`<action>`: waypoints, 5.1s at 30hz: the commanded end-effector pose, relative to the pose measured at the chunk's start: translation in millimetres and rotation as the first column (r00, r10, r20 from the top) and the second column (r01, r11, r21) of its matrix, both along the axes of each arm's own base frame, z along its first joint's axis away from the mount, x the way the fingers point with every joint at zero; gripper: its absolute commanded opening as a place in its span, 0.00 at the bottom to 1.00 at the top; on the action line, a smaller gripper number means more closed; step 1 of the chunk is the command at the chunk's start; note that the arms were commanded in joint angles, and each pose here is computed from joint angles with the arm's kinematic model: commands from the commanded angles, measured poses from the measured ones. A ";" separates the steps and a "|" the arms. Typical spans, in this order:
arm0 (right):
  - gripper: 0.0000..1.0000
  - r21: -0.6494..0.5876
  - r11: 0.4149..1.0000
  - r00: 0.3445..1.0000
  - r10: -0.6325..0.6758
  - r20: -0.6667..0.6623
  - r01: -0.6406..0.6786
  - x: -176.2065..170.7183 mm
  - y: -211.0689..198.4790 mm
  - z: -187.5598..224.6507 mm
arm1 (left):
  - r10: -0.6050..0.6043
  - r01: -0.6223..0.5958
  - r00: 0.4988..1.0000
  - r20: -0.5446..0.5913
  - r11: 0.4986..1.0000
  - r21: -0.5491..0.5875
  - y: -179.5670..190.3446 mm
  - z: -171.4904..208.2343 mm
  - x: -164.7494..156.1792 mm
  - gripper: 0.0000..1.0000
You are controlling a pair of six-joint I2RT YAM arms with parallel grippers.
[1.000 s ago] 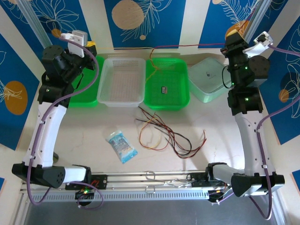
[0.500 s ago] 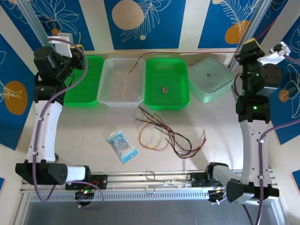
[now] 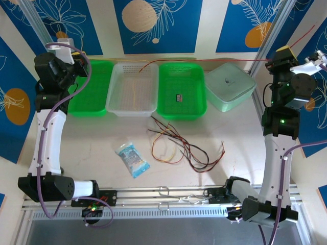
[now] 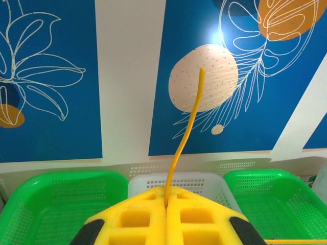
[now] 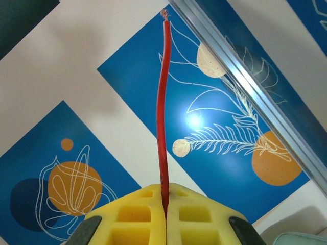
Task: Untangle the cables
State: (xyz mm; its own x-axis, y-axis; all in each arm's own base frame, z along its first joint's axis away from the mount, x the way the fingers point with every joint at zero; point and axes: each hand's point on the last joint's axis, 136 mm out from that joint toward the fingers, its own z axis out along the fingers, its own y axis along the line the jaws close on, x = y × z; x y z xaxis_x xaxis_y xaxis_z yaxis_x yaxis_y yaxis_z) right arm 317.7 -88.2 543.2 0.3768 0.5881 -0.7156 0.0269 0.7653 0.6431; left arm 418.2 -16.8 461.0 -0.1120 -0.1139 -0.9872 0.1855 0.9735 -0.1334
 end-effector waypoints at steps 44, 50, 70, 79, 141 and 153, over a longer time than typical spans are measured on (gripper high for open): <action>0.00 -0.101 0.966 0.968 0.245 0.054 -0.239 -15.3 61.6 38.4 | -0.292 0.308 0.939 0.182 0.949 -0.067 -70.2 26.9 89.2 0.00; 0.00 -0.141 0.967 0.975 0.218 0.040 -0.210 -17.7 61.8 45.6 | -0.081 0.114 0.980 -0.181 0.977 0.181 -76.7 -139.5 132.6 0.00; 0.00 -0.193 0.931 0.948 0.318 0.008 -0.310 -4.0 98.3 50.3 | -0.275 0.401 0.604 -0.748 0.916 -0.013 -159.2 -341.2 110.7 0.86; 0.00 -0.222 0.898 0.917 0.398 0.043 -0.379 18.2 121.7 71.3 | -0.288 0.406 0.794 -0.535 0.907 0.116 -151.5 -225.1 112.9 0.97; 0.53 0.159 0.745 0.020 0.226 -0.974 -0.647 197.3 275.0 -417.9 | -0.264 0.333 0.788 -0.557 0.942 0.025 -116.9 -252.9 -78.7 0.95; 0.70 0.033 0.756 0.188 0.204 -0.961 -0.653 159.3 246.2 -339.9 | -0.338 0.406 0.757 -0.558 0.914 -0.003 -159.2 -265.1 -104.8 0.95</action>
State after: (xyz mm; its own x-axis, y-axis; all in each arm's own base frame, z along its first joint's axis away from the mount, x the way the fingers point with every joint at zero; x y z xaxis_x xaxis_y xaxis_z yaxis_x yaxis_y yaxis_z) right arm 487.8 167.8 193.1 -0.8529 0.0856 -0.5151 -0.0196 0.9805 0.1954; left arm 320.2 -170.8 198.7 -0.6322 0.1655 -0.7569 0.4751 0.8545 -0.2101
